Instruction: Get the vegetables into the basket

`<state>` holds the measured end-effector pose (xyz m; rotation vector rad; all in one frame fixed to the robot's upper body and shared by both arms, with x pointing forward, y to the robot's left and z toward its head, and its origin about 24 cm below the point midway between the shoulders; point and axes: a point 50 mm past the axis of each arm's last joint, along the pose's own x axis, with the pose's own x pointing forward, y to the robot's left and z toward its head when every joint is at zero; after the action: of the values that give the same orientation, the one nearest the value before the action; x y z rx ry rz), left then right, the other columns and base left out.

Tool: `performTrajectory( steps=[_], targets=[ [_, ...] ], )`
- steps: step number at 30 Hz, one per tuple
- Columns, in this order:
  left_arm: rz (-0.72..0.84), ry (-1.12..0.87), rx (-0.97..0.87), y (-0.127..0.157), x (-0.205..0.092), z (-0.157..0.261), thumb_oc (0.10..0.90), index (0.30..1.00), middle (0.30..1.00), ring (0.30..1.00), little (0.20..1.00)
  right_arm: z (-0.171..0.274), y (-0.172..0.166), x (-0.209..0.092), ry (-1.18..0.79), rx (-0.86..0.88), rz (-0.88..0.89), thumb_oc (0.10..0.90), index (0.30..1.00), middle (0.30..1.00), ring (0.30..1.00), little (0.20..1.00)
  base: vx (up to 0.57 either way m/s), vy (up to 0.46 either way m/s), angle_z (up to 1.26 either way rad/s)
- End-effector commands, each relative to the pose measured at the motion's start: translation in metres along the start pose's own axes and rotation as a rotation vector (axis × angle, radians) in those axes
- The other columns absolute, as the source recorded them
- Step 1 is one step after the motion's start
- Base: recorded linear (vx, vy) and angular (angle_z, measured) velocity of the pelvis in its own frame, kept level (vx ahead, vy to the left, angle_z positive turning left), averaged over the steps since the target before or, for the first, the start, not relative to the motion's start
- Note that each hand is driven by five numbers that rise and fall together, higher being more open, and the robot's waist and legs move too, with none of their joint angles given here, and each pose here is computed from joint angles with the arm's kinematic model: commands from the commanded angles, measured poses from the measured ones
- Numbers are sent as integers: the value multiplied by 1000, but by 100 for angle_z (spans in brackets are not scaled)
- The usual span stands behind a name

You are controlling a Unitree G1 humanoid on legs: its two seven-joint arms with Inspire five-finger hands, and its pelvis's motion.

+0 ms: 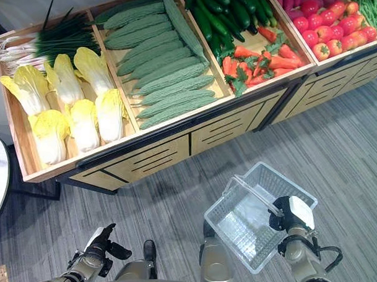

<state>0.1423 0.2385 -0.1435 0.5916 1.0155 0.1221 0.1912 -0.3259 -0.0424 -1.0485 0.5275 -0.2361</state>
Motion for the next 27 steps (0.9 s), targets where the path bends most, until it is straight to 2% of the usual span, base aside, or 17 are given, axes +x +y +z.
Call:
performTrajectory(
  steps=[1,12,17,27],
  targets=[
    [89,106,16,27,1,-27,900,1000,1000,1000,1000,25,-49,8,-174,13,-183,400,300,300,300,300,69,-137,33],
    [67,82,-12,13,2,-11,900,1000,1000,1000,1000,7,-47,-1,-117,-3,-190,400,300,300,300,300,45,-156,42],
    [76,45,22,10,2,-2,900,1000,1000,1000,1000,-2,-46,-4,-71,16,-222,400,300,300,300,300,184,40,63],
    [94,66,61,17,1,-14,900,1000,1000,1000,1000,1,-27,-1,-54,10,-161,400,300,300,300,300,197,191,-42]
  ],
)
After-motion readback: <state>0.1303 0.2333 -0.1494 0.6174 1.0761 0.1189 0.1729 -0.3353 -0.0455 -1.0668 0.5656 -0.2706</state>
